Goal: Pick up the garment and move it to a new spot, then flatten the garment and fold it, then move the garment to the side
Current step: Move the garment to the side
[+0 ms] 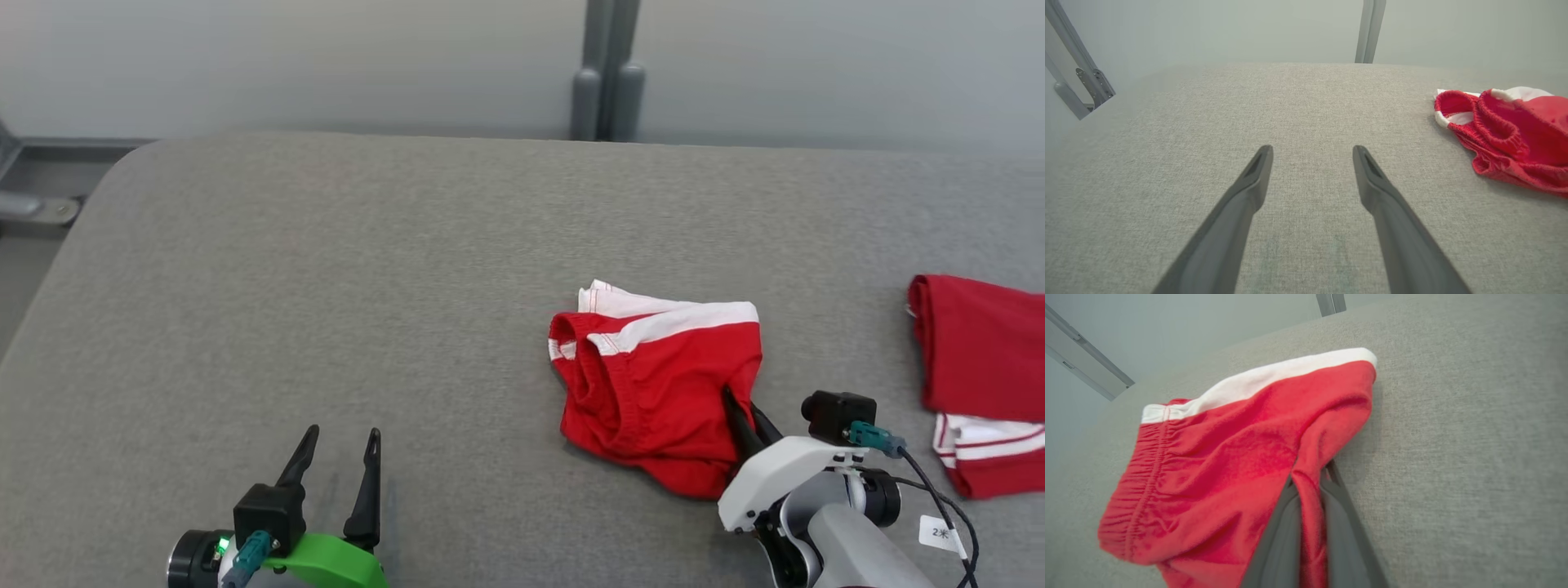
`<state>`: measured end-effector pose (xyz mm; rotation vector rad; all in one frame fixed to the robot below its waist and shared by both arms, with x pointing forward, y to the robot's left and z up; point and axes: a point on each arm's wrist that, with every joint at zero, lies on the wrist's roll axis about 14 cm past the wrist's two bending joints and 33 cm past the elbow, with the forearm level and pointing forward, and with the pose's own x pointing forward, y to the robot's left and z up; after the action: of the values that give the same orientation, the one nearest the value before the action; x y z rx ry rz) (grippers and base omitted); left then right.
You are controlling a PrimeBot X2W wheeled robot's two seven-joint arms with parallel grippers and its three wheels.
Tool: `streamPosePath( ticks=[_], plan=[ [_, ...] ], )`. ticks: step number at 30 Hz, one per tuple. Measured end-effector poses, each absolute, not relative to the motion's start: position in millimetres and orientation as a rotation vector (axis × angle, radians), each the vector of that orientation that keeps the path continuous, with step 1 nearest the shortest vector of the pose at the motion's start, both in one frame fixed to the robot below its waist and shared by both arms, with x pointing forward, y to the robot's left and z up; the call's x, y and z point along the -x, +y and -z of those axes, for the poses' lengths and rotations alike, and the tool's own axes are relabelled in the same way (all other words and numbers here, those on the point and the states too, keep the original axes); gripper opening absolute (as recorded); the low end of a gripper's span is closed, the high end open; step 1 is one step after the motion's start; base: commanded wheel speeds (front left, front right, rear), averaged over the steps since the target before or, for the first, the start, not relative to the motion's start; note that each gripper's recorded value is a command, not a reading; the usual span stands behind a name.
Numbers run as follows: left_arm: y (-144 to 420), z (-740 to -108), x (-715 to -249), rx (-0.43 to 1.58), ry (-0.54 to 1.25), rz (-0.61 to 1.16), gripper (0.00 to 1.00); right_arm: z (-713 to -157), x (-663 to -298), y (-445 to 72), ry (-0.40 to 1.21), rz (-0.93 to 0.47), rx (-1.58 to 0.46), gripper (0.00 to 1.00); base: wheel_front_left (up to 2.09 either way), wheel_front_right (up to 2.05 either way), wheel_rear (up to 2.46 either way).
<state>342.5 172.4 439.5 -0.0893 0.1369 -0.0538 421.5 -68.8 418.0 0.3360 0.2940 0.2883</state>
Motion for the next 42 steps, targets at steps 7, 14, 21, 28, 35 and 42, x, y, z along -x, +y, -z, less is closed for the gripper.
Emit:
streamPosePath(
  ticks=[7, 14, 21, 28, 35, 42],
  plan=[
    [117.6, -446.7, -369.2, 0.102, 0.118, 0.214, 1.0, -417.7, -395.9, -125.8, 0.271, -0.15, -0.32, 0.0, 0.0, 0.0, 0.0],
    [60.4, -449.5, -387.9, 0.123, 0.119, 0.374, 1.0, -422.5, -368.6, -167.3, 0.24, -0.035, -0.346, 0.0, 0.0, 0.0, 0.0],
    [-1.8, -459.4, -399.2, 0.107, 0.09, 0.554, 1.0, -419.2, -339.1, -208.1, 0.23, 0.097, -0.362, 0.0, 0.0, 0.0, 0.0],
    [-38.7, -456.5, -405.3, 0.112, 0.092, 0.665, 1.0, -417.8, -337.1, -218.8, 0.245, 0.107, -0.29, 0.0, 0.0, 0.0, 0.0],
    [-30.3, -445.2, -413.7, 0.114, 0.113, 0.644, 1.0, -462.0, -394.3, -214.3, 0.149, -0.017, -0.122, 0.0, 0.0, 0.0, 0.0],
    [-3.2, -434.7, -418.2, 0.116, 0.137, 0.572, 1.0, -486.0, -437.6, -237.3, 0.118, -0.055, 0.023, 0.0, 0.0, 0.0, 0.0]
  ],
)
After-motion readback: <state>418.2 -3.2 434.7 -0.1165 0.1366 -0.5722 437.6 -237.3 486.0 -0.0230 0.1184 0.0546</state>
